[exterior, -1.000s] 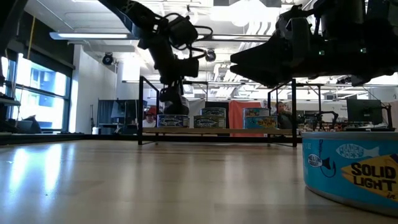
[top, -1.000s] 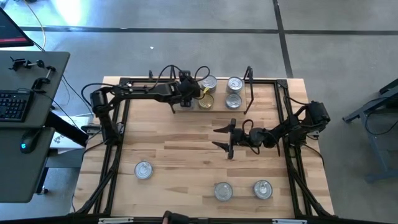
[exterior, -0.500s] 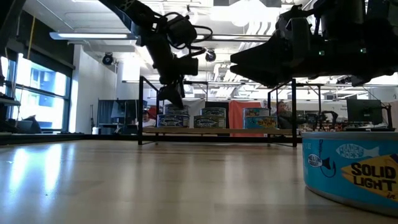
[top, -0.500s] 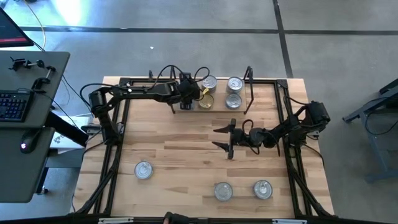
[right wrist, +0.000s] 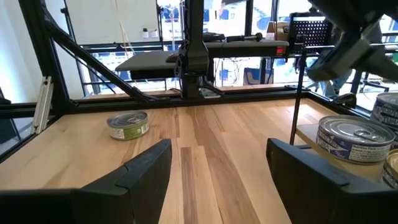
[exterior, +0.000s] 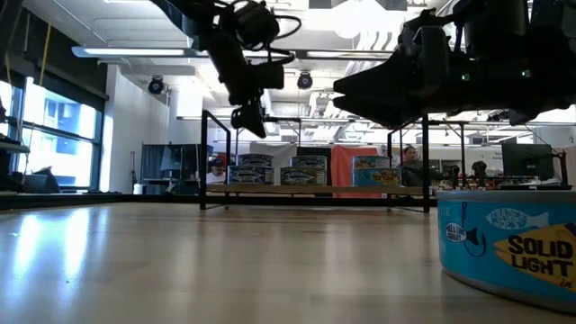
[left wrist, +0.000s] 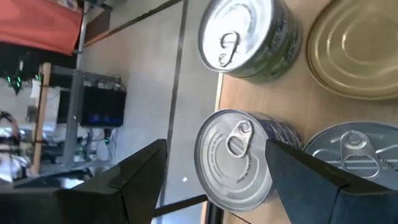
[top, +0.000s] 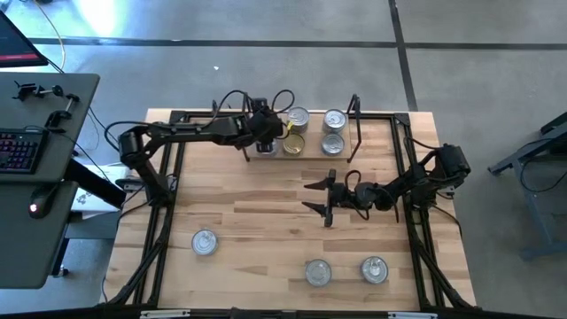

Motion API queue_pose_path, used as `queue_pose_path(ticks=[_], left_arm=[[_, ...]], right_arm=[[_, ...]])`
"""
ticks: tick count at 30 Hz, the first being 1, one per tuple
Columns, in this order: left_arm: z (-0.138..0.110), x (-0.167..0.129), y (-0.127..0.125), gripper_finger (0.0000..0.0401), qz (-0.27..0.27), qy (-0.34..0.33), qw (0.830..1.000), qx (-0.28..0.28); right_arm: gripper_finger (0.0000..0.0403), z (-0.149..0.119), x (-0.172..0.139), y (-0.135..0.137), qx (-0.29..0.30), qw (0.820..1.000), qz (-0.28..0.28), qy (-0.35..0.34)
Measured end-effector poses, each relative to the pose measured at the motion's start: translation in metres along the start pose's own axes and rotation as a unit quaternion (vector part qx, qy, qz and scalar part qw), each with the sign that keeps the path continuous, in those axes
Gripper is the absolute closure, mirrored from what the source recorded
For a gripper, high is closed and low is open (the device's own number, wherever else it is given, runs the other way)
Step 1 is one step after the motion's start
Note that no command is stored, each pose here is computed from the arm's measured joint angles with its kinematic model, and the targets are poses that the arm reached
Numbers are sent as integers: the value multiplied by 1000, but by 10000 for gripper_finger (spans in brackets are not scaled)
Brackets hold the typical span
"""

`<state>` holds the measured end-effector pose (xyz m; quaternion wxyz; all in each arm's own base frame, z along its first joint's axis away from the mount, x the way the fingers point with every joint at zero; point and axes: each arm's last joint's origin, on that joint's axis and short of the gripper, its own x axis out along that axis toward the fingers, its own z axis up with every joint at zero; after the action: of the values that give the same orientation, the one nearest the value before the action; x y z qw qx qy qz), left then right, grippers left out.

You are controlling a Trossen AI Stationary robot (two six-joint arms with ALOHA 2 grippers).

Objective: Stack canned seafood by type on shelf
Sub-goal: Stack the green tuna can on top of the bottom green tuna can on the shelf

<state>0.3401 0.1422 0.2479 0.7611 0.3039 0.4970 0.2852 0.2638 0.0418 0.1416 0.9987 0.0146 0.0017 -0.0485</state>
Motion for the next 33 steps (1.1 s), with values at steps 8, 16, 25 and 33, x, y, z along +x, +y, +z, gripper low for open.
queue_pose_path(ticks=[8,16,25,33], left_arm=[[4,-38,-14,135,-62,-29,994,-85],[8,-78,-89,135,-212,-142,958,-131],[-5,-121,-163,135,-237,-237,933,-132],[-47,-183,-169,135,-164,-176,960,-145]], right_arm=[[148,11,-10,15,12,1000,10,16],[163,52,-35,63,54,969,62,231],[235,53,-35,124,90,919,189,335],[269,18,-15,125,57,931,115,342]])
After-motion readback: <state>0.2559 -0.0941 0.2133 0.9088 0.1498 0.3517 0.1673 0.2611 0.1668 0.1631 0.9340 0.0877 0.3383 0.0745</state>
